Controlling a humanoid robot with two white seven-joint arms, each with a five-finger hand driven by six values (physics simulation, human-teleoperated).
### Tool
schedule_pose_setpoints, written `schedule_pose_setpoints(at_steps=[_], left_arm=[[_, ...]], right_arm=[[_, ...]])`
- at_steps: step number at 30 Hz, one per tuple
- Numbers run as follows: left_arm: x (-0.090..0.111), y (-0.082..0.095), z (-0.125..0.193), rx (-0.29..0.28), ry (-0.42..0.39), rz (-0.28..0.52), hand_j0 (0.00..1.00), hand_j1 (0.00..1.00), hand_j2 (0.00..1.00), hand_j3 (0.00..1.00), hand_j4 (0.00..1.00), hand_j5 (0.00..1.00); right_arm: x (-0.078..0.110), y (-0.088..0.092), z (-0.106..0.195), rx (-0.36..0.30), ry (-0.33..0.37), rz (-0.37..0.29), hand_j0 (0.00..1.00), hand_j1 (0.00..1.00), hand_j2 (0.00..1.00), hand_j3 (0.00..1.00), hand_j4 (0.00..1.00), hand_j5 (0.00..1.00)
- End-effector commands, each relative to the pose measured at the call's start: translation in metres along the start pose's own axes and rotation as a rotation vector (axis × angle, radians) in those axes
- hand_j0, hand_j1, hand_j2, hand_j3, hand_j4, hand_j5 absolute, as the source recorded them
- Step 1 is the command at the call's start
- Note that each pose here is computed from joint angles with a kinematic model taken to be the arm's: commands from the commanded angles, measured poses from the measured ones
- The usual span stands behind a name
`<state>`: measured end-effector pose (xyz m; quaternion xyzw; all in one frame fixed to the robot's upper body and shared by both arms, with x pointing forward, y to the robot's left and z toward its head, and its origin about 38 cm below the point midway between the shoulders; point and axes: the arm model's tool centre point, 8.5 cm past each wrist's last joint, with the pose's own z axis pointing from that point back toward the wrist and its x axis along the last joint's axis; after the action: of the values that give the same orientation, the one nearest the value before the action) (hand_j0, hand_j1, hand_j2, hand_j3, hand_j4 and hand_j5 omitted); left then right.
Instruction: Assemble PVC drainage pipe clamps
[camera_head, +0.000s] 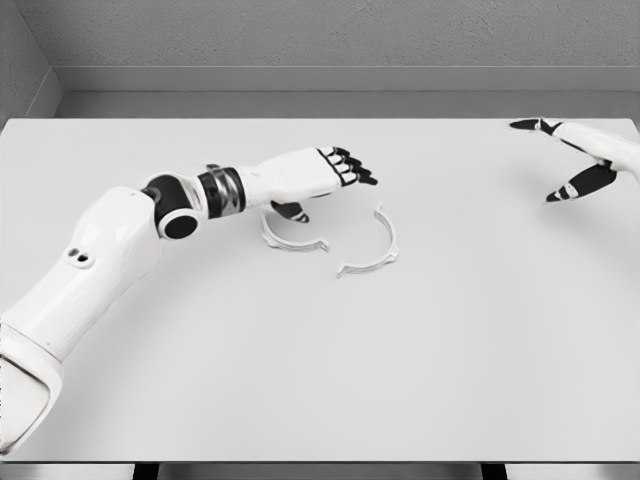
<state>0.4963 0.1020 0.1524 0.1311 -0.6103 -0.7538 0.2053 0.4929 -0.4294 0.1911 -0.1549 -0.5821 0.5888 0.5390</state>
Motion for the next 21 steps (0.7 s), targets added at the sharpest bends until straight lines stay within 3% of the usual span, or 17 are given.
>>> schedule_pose_setpoints(at_steps=[1, 21], left_arm=[[0.008, 0.001, -0.009, 0.006, -0.021, 0.008, 1.00, 1.00, 1.00, 1.00, 1.00, 1.00], [0.005, -0.009, 0.001, -0.027, -0.017, 0.005, 1.00, 1.00, 1.00, 1.00, 1.00, 1.00]], right_arm=[[-0.006, -0.012, 0.013, -0.037, 0.009, -0.014, 1.00, 1.00, 1.00, 1.00, 1.00, 1.00], [0.001, -0.007, 0.006, -0.027, -0.012, -0.008, 1.00, 1.00, 1.00, 1.00, 1.00, 1.00]])
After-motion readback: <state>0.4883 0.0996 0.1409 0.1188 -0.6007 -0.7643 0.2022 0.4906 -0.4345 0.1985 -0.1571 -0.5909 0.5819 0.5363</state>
